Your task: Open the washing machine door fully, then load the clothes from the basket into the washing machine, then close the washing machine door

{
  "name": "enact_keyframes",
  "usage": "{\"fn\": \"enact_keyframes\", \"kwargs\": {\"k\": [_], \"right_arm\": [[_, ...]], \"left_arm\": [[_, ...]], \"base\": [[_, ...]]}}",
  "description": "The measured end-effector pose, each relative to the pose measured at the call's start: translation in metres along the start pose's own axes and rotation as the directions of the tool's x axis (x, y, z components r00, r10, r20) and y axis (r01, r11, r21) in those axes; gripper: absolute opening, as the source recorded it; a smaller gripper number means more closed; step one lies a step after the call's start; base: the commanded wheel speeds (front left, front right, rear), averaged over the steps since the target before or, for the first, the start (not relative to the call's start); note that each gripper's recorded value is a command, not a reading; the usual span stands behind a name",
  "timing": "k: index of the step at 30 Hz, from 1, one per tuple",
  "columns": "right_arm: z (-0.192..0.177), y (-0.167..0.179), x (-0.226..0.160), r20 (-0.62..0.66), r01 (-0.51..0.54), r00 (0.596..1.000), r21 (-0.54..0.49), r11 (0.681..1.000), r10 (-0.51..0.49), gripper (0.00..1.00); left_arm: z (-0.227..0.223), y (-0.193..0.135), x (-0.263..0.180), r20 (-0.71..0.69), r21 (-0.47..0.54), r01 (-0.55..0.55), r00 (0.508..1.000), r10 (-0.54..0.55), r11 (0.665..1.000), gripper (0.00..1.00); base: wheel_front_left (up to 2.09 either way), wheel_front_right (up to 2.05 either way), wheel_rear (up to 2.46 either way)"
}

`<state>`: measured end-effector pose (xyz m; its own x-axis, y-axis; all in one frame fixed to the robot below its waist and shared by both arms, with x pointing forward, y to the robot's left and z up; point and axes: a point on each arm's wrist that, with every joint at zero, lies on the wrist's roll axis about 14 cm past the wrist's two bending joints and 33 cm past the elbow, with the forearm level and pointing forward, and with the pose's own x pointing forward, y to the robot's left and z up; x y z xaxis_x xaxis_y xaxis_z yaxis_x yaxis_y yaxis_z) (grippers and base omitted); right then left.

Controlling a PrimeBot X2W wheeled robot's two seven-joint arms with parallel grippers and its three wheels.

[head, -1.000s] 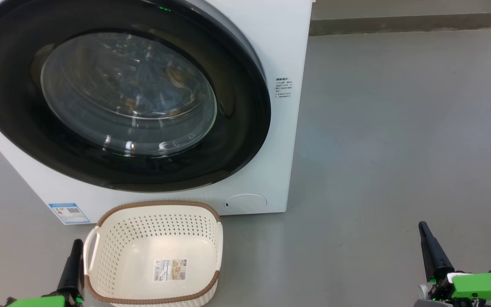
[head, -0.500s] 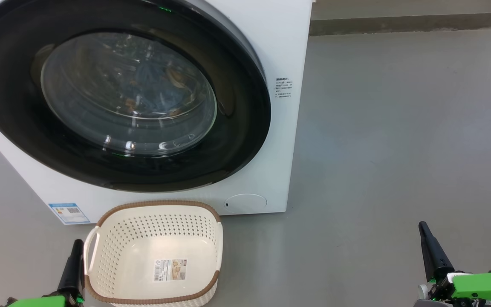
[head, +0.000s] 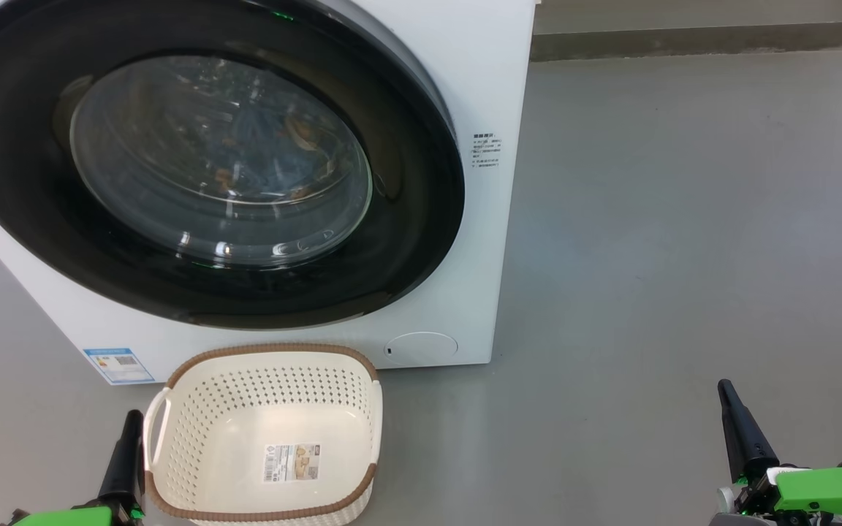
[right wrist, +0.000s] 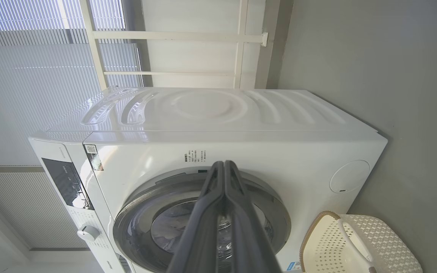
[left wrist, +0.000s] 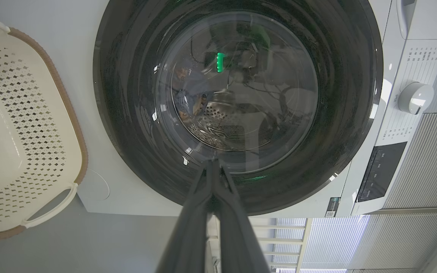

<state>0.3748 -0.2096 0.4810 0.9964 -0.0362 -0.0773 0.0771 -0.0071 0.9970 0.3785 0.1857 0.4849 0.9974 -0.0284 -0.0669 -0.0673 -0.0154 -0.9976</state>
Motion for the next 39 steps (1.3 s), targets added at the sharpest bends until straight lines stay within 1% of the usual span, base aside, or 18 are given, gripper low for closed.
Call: {"fn": "enact_keyframes", "kwargs": {"k": [39], "right_arm": [[-0.0001, 0.0000, 0.0000, 0.000, 0.000, 1.000, 0.000, 1.000, 0.000, 0.00]], "left_arm": [[0.0007, 0.0000, -0.0001, 0.002, 0.000, 0.000, 1.000, 0.000, 1.000, 0.00]], "base": [[0.00, 0.00, 0.00]]}}
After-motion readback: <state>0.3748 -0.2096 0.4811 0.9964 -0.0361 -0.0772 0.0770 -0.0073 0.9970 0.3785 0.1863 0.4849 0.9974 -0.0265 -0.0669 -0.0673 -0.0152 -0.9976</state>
